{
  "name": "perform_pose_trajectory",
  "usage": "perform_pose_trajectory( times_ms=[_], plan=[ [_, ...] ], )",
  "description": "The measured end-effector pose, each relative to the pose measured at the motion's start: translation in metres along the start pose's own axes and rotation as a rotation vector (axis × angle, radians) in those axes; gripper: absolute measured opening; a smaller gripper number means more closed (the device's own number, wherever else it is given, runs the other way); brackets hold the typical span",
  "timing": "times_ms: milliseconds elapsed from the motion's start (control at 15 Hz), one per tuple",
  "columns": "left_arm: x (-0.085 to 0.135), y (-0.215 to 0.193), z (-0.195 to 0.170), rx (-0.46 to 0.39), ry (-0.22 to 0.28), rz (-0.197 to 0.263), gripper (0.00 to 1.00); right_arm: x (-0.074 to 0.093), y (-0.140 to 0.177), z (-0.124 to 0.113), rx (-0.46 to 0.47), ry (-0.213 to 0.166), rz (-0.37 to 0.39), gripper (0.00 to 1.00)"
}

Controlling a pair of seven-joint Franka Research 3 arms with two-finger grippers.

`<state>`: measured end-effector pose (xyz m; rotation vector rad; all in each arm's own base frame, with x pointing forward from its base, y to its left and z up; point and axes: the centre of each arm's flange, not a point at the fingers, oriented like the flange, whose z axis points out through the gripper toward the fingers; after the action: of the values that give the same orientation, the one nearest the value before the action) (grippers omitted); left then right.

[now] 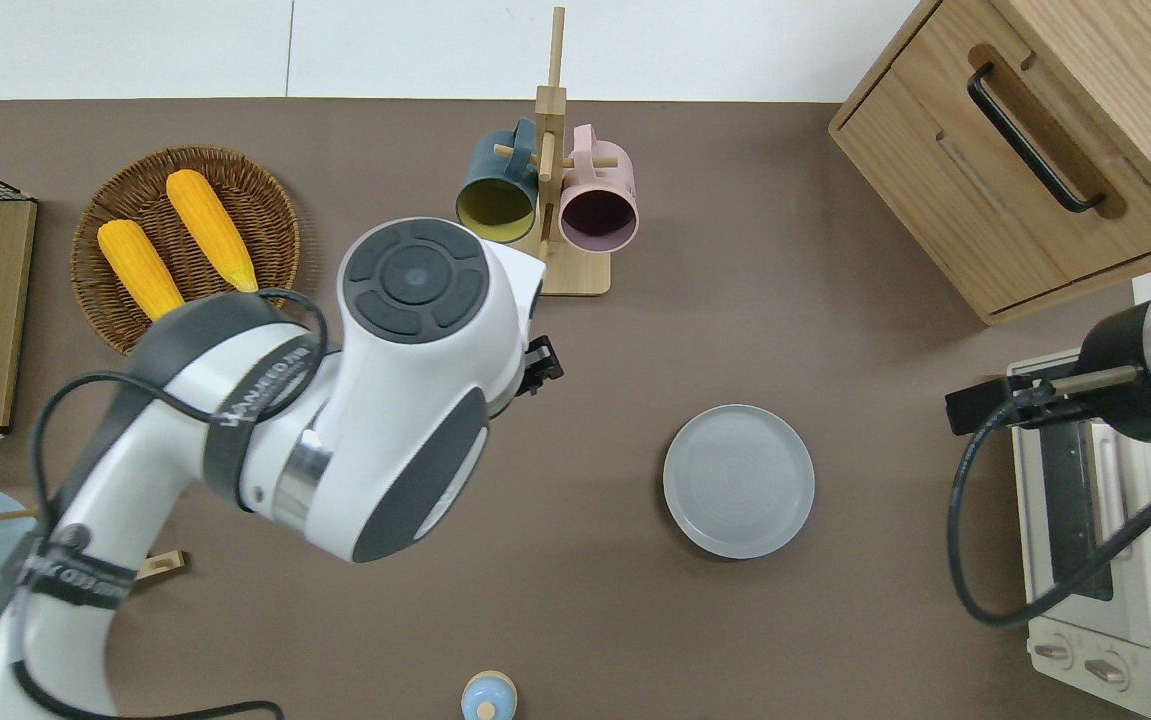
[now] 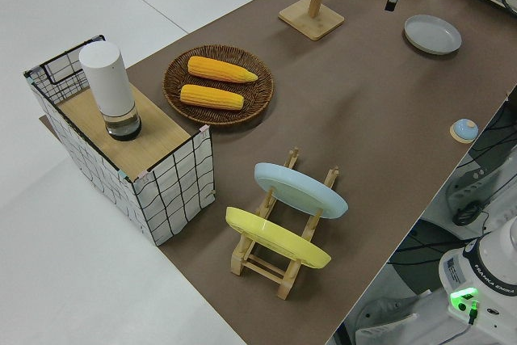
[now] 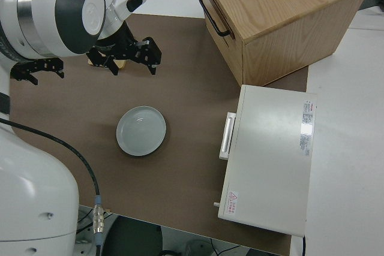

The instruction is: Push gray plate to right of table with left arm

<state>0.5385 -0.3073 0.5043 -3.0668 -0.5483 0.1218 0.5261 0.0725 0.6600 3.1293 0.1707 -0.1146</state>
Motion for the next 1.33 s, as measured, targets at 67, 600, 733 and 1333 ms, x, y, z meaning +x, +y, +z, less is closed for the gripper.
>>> perform_pose_trajectory(
  times_ms=[67,600,733,1333],
  plan=[
    [0.006,-0.016,-0.012,0.007,-0.004,0.016,1.00,0.000,0.000,0.000,0.000,0.000,0.000,0.99],
    [0.055,-0.146,-0.075,0.017,-0.021,0.164,1.00,0.000,0.000,0.000,0.000,0.000,0.000,0.99],
    [0.071,-0.175,-0.078,0.015,-0.028,0.195,1.00,0.000,0.000,0.000,0.000,0.000,0.000,0.99],
    [0.101,-0.254,-0.063,0.012,-0.050,0.273,1.00,0.000,0.000,0.000,0.000,0.000,0.000,0.99]
  ],
)
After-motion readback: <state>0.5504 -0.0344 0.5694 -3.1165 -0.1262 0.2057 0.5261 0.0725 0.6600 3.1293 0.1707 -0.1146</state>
